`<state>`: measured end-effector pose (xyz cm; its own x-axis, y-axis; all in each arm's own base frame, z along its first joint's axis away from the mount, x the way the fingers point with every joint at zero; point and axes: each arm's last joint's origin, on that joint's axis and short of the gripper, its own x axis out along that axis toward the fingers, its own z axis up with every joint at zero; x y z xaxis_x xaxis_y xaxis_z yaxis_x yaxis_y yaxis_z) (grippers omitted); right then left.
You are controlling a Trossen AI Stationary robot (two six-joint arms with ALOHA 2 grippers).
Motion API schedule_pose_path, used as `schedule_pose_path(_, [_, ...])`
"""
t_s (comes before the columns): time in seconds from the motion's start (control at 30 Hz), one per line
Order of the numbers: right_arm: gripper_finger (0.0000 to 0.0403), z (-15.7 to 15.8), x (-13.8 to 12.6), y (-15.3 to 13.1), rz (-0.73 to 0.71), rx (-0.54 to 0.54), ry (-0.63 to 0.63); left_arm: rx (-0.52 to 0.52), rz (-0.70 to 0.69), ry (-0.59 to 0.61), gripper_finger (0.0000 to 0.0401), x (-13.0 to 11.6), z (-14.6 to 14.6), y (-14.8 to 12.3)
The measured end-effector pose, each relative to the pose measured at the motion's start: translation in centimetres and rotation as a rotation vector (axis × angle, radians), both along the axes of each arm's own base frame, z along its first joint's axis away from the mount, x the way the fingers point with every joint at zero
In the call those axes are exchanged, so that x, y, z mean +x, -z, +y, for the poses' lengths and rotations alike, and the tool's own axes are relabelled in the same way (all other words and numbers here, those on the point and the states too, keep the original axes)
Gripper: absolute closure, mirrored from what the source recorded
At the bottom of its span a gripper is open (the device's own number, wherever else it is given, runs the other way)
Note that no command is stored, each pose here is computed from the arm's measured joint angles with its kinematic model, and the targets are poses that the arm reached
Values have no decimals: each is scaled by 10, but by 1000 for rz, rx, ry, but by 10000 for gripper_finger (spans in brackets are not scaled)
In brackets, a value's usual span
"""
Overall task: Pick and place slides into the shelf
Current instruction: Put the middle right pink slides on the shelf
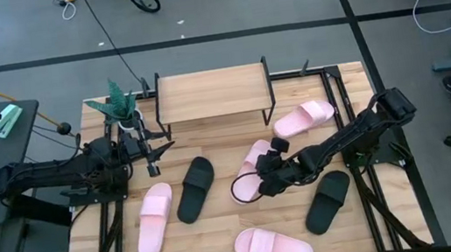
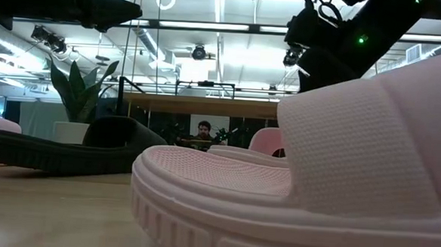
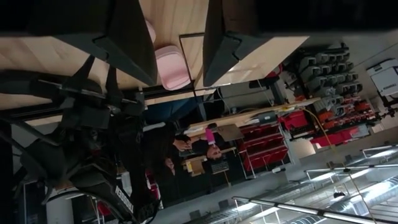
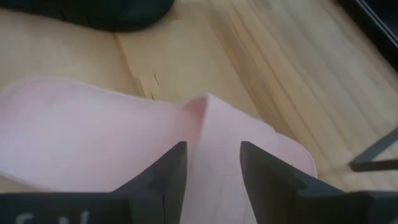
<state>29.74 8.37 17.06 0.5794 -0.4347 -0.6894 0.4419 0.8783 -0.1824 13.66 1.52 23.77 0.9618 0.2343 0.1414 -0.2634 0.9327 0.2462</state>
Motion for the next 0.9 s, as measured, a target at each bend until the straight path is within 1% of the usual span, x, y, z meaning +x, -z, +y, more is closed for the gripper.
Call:
schedule_pose_path(0.13, [247, 4, 0, -1, -4, -8, -29, 0, 0, 0, 266, 0, 0, 0])
schedule_pose_path(0.37, [247, 4, -8, 10, -1, 8, -8, 0, 0, 0, 260, 0, 0, 0])
schedule_pose_path(0.63, [247, -2, -18, 23, 24, -51, 37, 1, 7, 0, 268, 0, 0, 1])
schedule_pose_path(0.8, [247, -5, -26, 32, 30, -51, 69, 1, 7, 0, 263, 0, 0, 1])
schedule_pose_path(0.9, [247, -7, -29, 34, 29, -88, 86, 1, 7, 0, 260, 0, 0, 1])
